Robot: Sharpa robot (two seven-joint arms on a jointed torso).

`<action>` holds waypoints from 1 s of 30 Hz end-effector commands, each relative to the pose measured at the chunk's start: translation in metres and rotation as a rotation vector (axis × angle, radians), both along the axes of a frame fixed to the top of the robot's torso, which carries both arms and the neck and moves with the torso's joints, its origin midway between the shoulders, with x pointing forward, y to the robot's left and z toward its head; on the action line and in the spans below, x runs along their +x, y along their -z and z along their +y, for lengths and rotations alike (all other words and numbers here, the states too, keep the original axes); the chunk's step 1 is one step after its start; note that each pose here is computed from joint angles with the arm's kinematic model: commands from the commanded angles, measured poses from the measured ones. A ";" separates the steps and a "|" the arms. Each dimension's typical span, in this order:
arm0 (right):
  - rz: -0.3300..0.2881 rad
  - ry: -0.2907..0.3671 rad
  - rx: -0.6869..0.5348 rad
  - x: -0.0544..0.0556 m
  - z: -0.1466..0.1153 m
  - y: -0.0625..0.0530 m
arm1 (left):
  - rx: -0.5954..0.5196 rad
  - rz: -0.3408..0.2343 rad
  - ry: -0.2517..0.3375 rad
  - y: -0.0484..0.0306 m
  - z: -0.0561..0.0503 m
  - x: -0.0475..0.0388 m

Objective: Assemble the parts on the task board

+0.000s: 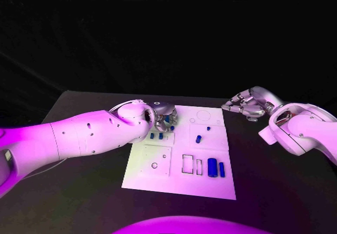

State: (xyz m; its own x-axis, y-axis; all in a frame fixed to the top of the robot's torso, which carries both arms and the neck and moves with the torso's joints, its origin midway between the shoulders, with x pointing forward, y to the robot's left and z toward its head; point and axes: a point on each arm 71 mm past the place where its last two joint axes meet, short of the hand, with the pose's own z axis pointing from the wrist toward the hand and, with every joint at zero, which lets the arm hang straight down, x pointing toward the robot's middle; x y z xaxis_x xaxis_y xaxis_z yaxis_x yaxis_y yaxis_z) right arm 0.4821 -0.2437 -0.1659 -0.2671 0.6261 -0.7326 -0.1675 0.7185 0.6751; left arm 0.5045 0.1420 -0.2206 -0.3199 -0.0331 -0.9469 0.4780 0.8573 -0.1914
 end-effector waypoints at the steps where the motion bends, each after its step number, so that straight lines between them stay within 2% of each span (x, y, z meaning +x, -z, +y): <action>1: -0.005 -0.007 0.002 0.000 0.001 0.000 | 0.018 0.005 0.011 0.0017 -0.003 0.0000; 18: -0.004 -0.011 0.003 -0.001 0.002 0.000 | 0.007 0.014 0.007 0.0061 -0.008 0.0029; 30: -0.003 -0.012 0.003 -0.001 0.002 0.000 | 0.037 0.040 -0.014 0.0102 -0.004 0.0055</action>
